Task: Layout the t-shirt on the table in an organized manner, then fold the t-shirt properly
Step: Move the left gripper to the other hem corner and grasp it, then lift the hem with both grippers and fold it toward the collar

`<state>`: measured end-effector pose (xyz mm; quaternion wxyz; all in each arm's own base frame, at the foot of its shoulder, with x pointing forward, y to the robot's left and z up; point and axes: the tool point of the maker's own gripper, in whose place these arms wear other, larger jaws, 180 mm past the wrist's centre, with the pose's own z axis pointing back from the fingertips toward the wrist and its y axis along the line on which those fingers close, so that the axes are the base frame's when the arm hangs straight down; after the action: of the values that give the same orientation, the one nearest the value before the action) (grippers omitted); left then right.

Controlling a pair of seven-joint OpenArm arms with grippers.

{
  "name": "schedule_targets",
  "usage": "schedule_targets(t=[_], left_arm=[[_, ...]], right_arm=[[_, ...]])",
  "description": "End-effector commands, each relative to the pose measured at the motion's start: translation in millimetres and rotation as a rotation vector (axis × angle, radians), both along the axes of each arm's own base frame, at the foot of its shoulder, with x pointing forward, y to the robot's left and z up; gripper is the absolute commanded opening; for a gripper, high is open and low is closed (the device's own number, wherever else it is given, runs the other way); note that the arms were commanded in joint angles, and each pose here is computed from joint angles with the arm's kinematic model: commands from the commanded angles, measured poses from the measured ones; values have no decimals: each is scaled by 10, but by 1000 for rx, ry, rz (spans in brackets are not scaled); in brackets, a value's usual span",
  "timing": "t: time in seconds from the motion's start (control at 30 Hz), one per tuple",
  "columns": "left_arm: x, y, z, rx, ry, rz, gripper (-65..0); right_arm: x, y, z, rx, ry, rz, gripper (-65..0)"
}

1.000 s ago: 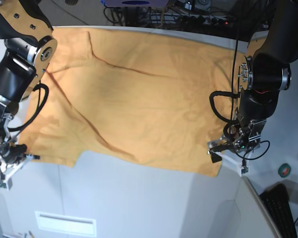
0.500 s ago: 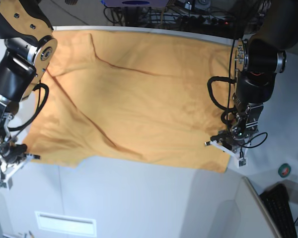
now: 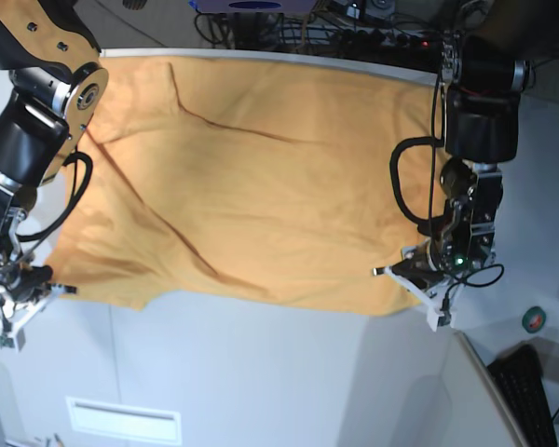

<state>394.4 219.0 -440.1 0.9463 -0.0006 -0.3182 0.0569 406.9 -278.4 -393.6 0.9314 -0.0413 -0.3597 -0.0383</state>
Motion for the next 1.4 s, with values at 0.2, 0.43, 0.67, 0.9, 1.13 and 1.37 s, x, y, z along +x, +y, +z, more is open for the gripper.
schedule_targets(t=[0.2, 0.43, 0.67, 0.9, 1.13, 1.37], left_arm=[[-494, 287, 144, -12, 14, 90, -650], [-925, 318, -111, 1, 106, 89, -650], [-1206, 336, -259, 7, 158, 91, -434], [-1153, 436, 105, 17, 43, 121, -184], [-815, 758, 352, 8, -42, 214, -176], [-424, 787, -116, -79, 11, 197, -186]], right_arm=[[105, -69, 169, -17, -54, -5, -650], [95, -61, 154, -16, -51, -4, -650], [87, -61, 146, -16, -48, -4, -650], [87, -61, 146, -16, -48, -4, -650], [87, -61, 146, -16, -48, -4, -650], [87, -61, 146, -16, -48, -4, -650]])
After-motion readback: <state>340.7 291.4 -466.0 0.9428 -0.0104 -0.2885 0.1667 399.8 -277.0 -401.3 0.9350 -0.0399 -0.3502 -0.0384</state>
